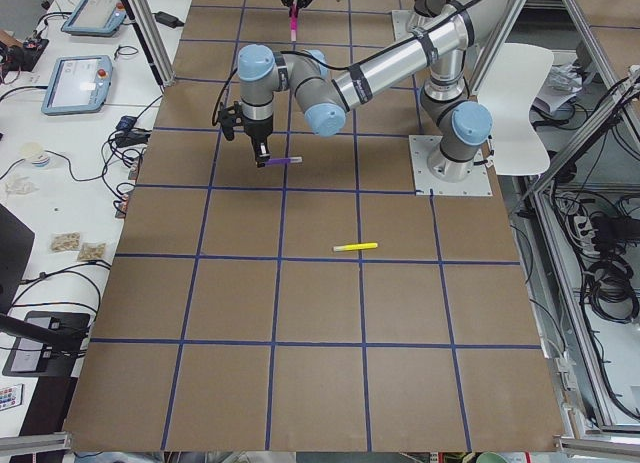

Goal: Insert purple and pink pens into pink cup

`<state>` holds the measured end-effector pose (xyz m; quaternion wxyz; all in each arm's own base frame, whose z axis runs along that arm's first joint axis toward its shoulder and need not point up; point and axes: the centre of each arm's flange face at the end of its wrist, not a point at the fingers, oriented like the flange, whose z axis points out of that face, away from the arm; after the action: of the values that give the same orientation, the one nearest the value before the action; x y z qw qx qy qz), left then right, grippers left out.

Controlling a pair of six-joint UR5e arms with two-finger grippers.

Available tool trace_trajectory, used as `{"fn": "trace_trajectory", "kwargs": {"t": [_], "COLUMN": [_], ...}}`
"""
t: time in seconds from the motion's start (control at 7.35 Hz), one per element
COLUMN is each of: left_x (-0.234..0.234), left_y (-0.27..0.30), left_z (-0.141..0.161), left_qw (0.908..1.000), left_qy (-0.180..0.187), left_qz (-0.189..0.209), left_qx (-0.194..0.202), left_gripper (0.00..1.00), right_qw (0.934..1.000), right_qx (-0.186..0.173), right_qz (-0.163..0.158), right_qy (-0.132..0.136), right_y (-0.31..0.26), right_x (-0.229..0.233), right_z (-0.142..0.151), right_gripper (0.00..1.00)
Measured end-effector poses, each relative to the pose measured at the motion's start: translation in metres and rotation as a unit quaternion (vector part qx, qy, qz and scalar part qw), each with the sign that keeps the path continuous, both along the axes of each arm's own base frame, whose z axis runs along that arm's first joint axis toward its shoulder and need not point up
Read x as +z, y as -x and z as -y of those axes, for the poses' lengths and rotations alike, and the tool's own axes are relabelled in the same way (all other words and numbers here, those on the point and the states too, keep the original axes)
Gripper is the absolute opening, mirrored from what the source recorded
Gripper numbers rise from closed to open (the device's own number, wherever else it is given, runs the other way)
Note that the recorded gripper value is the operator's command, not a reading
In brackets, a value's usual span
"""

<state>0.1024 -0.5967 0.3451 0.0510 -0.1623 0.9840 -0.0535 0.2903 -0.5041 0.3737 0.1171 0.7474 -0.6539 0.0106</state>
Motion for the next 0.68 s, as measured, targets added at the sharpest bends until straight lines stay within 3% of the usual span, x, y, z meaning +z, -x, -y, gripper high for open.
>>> {"fn": "trace_trajectory", "kwargs": {"t": [0.27,0.54,0.68], "left_x": [0.002,0.002,0.002], "left_y": [0.008,0.013,0.014], "left_z": [0.001,0.001,0.001], "left_qw": [1.0000,1.0000,0.9999], "left_qy": [0.000,0.001,0.002], "left_qz": [0.007,0.006,0.005], "left_qx": [-0.001,0.006,0.009], "left_gripper": [0.00,0.00,0.00], "right_qw": [0.9964,0.9849,0.9803], "right_qx": [0.024,0.035,0.036], "right_qz": [-0.080,-0.165,-0.187], "right_qy": [0.013,0.041,0.051], "right_y": [-0.044,-0.088,-0.099], "right_x": [-0.024,-0.061,-0.075], "right_z": [-0.019,-0.036,-0.039], "right_gripper": [0.00,0.00,0.10]}}
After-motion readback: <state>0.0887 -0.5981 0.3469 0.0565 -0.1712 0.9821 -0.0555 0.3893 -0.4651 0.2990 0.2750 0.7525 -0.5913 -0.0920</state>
